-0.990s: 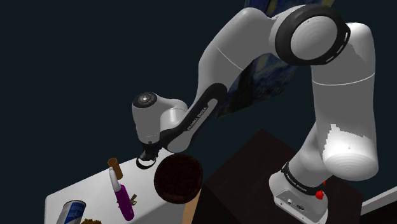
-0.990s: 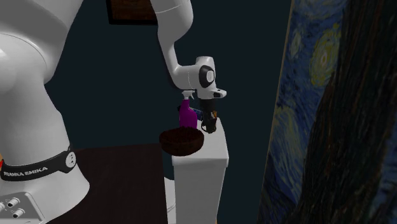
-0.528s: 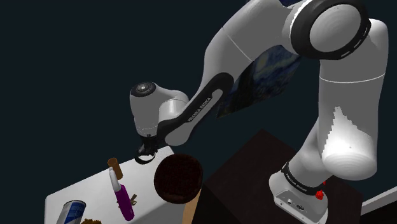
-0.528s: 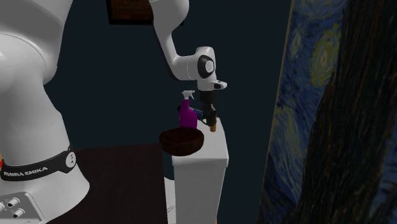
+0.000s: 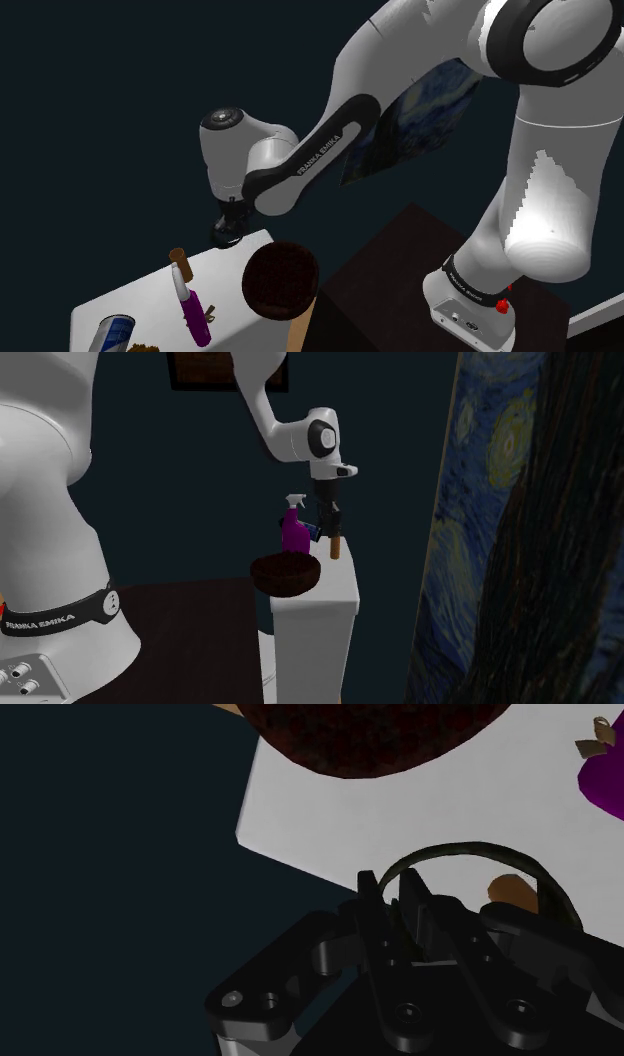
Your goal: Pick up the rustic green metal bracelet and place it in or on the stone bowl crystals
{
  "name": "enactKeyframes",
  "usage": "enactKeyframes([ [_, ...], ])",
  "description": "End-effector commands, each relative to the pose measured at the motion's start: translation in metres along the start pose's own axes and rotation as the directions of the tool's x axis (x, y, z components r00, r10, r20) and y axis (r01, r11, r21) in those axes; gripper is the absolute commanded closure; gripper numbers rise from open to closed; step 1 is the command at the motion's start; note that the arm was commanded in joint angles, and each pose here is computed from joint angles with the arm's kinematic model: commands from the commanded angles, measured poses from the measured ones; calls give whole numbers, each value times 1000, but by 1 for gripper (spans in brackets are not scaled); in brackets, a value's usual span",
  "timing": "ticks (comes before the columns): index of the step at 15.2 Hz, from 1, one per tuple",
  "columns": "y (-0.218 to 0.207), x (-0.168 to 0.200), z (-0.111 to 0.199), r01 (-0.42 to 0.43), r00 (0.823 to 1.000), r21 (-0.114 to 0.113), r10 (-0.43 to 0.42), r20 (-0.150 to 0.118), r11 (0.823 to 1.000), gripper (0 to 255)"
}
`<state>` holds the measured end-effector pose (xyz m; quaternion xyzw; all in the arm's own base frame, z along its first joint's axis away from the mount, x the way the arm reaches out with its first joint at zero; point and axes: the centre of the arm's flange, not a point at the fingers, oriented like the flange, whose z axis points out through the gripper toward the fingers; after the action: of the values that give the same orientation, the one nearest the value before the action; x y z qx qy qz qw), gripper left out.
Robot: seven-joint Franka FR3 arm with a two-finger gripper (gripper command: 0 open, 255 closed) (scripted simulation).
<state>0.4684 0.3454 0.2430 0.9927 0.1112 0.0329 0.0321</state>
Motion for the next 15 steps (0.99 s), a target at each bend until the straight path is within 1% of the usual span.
enactKeyframes([
  [1, 0, 1, -11, 0, 1000, 0, 0, 0, 1000, 255],
  [4, 1, 1, -22, 0, 1000, 0, 0, 0, 1000, 255],
  [15, 40, -139, -19, 0, 1000, 0, 0, 0, 1000, 255],
])
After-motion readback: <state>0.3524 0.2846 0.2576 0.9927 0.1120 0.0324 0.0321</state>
